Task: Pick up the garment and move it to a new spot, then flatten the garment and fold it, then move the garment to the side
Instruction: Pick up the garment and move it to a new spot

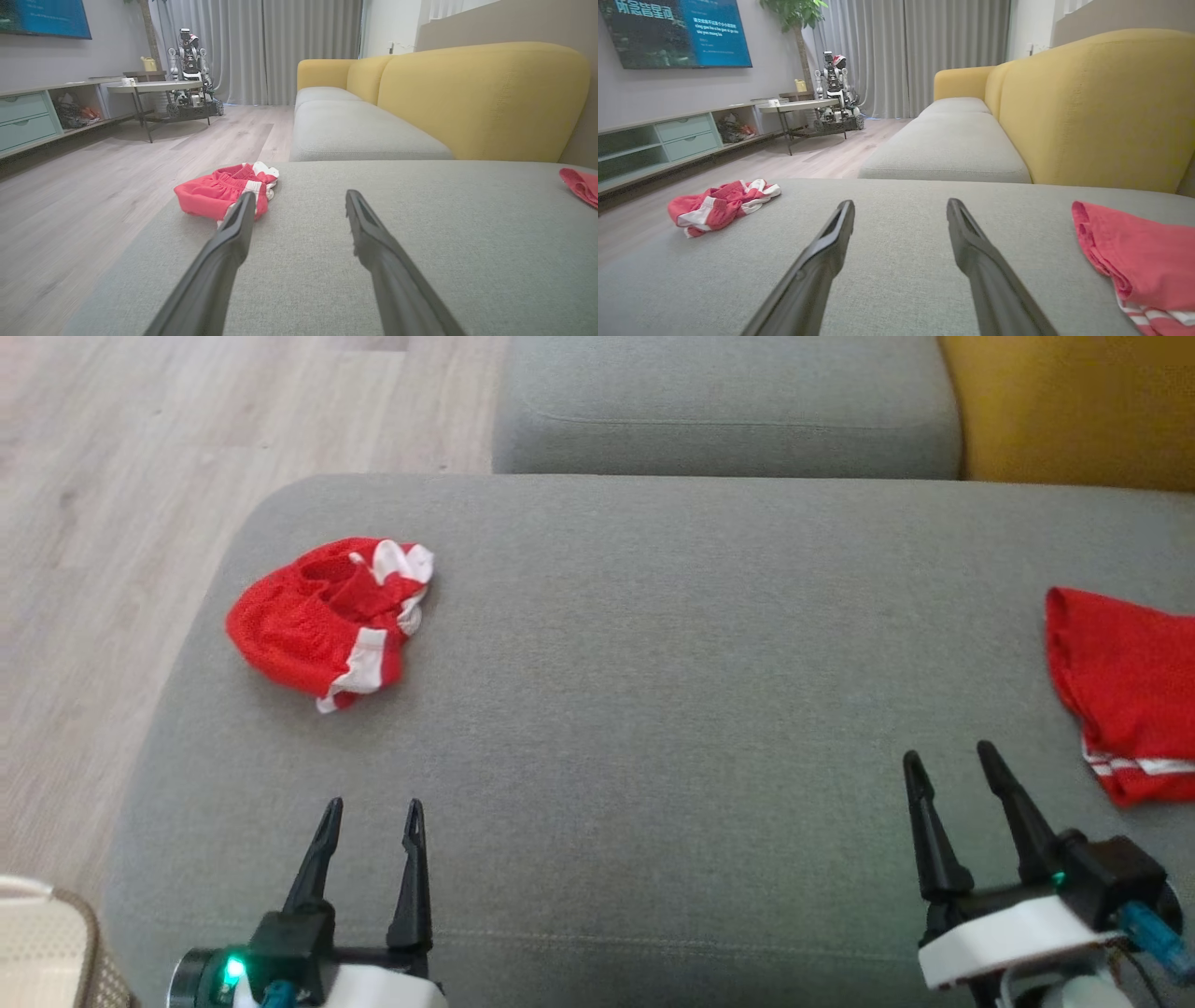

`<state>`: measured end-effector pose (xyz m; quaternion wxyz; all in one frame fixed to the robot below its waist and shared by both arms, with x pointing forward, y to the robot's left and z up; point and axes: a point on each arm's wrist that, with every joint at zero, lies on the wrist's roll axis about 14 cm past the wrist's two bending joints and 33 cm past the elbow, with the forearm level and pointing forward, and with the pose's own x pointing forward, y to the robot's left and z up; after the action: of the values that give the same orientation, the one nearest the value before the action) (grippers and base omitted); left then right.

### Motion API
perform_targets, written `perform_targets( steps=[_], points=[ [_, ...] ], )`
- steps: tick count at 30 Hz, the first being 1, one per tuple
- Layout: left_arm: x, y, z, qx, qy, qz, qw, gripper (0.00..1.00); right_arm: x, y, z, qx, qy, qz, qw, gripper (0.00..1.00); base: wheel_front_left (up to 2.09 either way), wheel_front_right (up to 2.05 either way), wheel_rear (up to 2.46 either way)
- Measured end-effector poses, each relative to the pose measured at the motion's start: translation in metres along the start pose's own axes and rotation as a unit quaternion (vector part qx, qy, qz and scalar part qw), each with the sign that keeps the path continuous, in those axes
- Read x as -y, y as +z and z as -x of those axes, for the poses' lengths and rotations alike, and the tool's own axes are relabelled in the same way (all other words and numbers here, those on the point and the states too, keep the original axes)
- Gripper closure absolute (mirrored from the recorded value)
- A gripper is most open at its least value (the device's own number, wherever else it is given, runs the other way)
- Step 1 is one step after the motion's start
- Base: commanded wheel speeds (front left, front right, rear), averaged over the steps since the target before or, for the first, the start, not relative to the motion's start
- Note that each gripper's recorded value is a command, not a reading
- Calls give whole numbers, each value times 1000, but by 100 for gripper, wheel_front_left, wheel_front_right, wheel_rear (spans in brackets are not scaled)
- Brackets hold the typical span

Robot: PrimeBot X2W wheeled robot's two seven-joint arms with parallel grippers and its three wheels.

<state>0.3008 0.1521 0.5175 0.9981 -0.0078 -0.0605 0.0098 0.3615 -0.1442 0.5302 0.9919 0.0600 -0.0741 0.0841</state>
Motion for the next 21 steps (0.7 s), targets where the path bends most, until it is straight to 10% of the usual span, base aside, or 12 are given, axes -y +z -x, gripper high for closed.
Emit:
perform_targets(
  steps=[21],
  points=[
    [-87, 6, 74, 3, 178, -18, 984, 0, -119, -23, -31, -35, 178, -34, 983, 0, 0, 0, 0]
  ],
)
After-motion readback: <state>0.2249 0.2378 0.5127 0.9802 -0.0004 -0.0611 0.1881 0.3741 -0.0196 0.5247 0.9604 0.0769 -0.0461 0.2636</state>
